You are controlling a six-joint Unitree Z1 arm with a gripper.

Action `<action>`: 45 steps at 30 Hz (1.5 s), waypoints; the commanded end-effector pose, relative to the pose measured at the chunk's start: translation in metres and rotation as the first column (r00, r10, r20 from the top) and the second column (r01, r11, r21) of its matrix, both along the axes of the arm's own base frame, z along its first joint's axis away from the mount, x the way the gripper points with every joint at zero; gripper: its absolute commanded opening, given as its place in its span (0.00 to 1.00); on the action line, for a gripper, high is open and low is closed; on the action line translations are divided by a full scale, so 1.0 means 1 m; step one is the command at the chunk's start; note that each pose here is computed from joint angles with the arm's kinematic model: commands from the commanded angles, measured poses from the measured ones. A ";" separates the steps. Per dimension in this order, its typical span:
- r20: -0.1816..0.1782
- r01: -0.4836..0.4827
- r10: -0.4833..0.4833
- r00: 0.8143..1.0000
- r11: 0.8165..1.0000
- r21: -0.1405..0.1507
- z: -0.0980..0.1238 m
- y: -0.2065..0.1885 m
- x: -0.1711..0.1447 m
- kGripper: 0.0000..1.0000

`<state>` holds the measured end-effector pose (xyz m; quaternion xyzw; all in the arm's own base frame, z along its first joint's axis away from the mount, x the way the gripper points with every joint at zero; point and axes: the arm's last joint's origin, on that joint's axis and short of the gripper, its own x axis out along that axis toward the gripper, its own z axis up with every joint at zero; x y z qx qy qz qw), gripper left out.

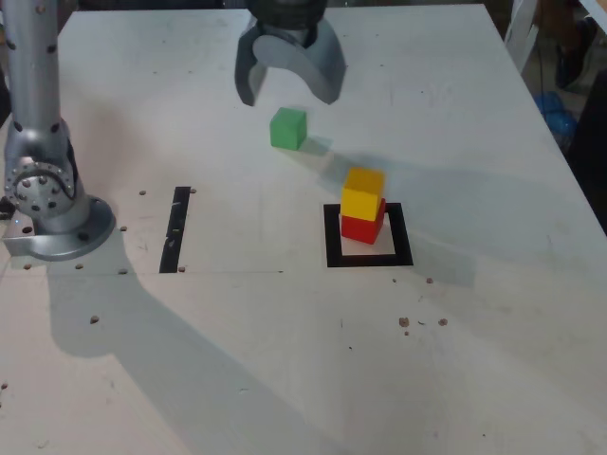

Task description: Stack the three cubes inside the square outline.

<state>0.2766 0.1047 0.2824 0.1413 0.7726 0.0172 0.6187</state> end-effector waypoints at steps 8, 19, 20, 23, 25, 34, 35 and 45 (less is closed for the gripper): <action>-0.060 -0.003 0.002 0.998 1.000 -0.016 -0.040 0.027 0.000 0.96; -0.117 0.011 -0.016 0.993 0.999 -0.047 -0.070 0.041 0.005 0.83; -0.120 0.017 -0.023 0.992 0.999 -0.051 -0.071 0.042 0.006 0.81; -0.130 0.041 -0.050 0.990 0.997 -0.070 -0.077 0.041 0.012 0.75; -0.133 0.054 -0.065 0.989 0.995 -0.080 -0.081 0.041 0.015 0.70; -0.128 0.083 -0.094 0.987 0.993 -0.089 -0.086 0.041 0.025 0.53; -0.126 0.084 -0.095 0.987 0.993 -0.089 -0.086 0.041 0.025 0.51; -0.077 0.087 -0.095 0.992 0.990 -0.107 -0.082 0.038 0.025 0.37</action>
